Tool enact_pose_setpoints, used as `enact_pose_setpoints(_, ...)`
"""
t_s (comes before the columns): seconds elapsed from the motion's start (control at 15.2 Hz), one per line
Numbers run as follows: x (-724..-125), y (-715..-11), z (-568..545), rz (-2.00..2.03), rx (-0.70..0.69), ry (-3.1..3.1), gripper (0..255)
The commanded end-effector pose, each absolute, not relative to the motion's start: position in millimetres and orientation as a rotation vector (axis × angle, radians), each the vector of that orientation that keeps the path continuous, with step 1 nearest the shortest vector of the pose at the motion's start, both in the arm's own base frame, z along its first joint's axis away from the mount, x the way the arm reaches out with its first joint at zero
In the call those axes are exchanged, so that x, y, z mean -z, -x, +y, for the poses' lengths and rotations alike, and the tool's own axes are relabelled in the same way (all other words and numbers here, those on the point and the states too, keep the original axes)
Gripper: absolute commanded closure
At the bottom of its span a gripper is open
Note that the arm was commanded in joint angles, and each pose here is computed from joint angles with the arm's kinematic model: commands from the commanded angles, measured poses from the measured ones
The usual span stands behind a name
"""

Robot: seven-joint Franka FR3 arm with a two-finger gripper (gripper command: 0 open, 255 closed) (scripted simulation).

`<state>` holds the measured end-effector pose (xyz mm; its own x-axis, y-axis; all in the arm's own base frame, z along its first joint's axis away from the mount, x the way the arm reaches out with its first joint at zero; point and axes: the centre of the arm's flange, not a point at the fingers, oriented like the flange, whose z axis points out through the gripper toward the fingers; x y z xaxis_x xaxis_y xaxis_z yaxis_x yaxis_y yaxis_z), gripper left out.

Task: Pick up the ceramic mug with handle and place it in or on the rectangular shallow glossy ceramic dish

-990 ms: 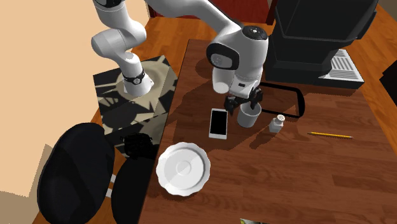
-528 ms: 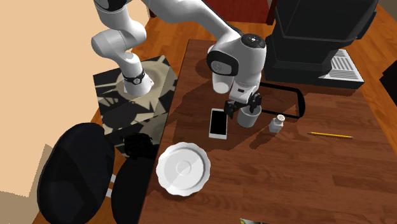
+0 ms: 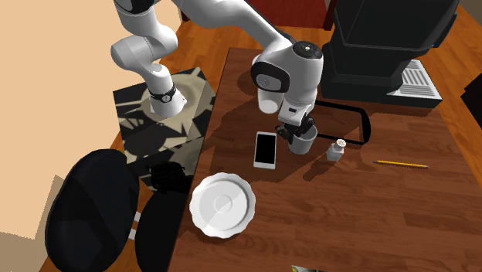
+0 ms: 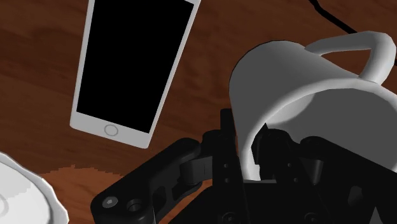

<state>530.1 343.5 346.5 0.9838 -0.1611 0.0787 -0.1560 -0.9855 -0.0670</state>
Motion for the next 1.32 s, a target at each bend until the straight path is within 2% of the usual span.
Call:
enact_pose_setpoints(0.0, -347, -530, 343, 0.245, 0.13, 3.068, 255)
enact_pose_setpoints(0.33, -347, -530, 343, 0.245, 0.13, 3.068, 255)
enact_pose_setpoints(1.25, -420, -530, 343, 0.245, 0.13, 3.068, 255)
